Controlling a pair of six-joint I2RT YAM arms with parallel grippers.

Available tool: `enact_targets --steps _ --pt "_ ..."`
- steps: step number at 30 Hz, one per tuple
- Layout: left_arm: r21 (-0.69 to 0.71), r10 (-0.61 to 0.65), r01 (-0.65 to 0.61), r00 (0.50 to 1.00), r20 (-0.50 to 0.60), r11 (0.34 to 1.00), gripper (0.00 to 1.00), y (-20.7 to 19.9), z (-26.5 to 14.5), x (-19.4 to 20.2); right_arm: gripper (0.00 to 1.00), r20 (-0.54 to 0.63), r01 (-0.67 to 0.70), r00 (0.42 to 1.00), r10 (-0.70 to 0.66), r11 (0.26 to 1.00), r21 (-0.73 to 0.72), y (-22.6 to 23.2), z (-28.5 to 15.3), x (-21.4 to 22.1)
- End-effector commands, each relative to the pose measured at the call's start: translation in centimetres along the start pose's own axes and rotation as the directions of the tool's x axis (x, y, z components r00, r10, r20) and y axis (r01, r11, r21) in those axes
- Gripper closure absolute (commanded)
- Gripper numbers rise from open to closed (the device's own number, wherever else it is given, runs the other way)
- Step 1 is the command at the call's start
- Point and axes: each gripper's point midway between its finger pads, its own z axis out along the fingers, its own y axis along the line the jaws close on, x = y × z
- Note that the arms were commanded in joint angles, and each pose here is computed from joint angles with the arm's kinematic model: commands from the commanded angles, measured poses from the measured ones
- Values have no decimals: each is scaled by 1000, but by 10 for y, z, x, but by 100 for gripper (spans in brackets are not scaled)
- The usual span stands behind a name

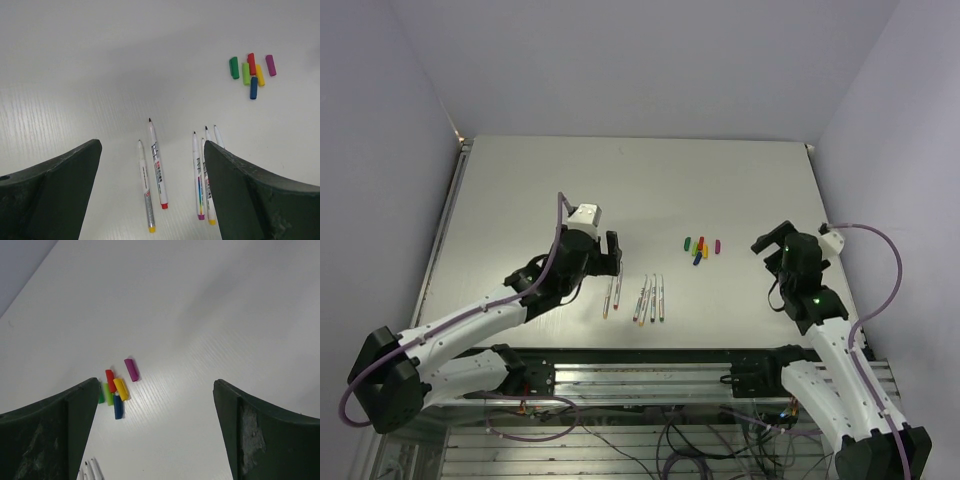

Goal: Insert the pens into the pen caps

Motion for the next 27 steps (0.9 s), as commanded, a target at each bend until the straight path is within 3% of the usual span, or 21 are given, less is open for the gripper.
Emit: enact_targets --steps 1,4,13,18,22,24,27 --pt "-12 -45 44 997 -59 999 6 -4 0 7 7 10 56 998 -56 991 -118 17 4 3" --pt "18 -38 40 997 -70 999 5 -8 0 13 5 18 64 998 -63 993 -99 13 5 2" --pt "-119 -35 14 983 -178 993 6 14 3 38 2 147 92 987 -71 986 -139 26 -1 -30" --pt "-84 -33 17 980 -196 996 3 9 3 44 5 180 61 982 -60 998 0 5 8 -37" --pt "-111 -52 28 975 -214 993 25 15 2 55 5 146 110 983 -109 994 7 7 11 -33" --pt "-117 -54 27 971 -233 993 35 17 2 62 17 136 119 984 -113 992 -41 16 10 -31" --pt "-120 -57 27 965 -256 992 44 19 2 72 54 154 94 985 -79 991 -93 23 8 -32"
